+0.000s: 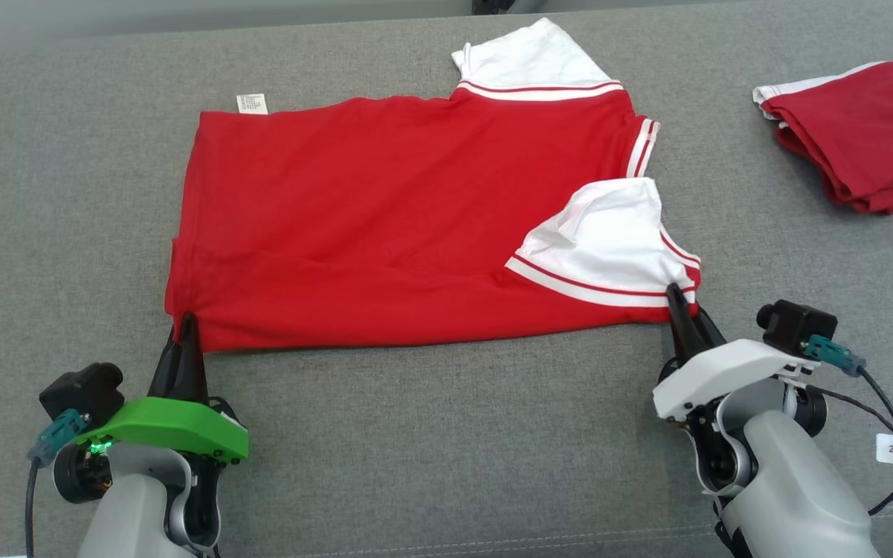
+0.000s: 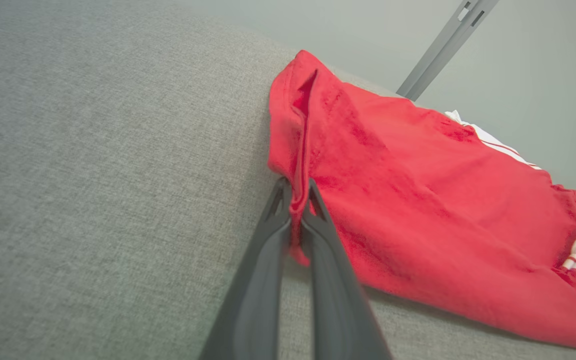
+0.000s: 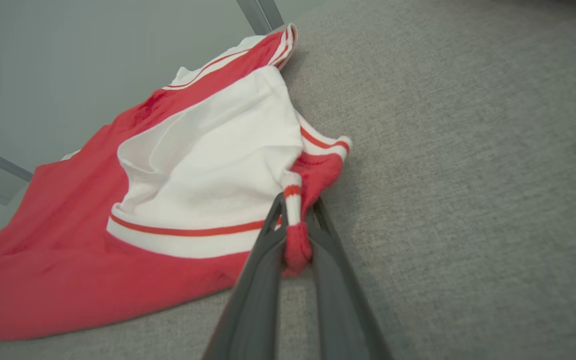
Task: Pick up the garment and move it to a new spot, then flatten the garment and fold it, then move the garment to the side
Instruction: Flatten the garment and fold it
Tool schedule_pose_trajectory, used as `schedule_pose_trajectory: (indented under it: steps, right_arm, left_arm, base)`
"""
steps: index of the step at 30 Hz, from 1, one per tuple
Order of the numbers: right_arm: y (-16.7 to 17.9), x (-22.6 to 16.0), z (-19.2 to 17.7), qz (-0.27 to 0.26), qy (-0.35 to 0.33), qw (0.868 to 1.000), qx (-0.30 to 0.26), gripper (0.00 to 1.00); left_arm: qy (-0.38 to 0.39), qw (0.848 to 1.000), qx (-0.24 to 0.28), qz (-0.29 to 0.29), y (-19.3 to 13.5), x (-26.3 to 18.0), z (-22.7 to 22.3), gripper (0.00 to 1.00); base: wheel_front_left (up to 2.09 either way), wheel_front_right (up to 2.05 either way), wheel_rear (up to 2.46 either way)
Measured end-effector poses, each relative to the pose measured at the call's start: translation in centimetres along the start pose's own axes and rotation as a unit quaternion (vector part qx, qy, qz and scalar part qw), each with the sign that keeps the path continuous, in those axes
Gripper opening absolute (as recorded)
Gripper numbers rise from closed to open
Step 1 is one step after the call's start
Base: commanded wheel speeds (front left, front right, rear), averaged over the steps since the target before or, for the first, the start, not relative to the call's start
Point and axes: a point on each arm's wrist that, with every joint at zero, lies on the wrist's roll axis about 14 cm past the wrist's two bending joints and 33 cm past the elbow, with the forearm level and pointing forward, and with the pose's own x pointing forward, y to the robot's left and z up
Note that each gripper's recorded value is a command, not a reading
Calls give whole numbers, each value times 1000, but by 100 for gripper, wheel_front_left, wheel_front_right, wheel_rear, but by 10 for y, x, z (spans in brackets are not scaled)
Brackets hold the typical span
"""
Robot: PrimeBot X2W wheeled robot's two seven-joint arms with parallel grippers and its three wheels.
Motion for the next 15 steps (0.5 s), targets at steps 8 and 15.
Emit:
schedule_pose_trajectory:
  steps: [8, 15]
  right_arm:
    - [-28, -35, 26, -19, -22, 999, 18, 0]
    - [-49, -88, 6, -51, 20, 998, 13, 0]
  left_arm:
    - [-14, 1000, 6, -25, -13, -25, 5, 0]
    - [49, 999, 7, -10, -7, -65, -31, 0]
  base:
    - [0, 0, 0]
    - [0, 0, 0]
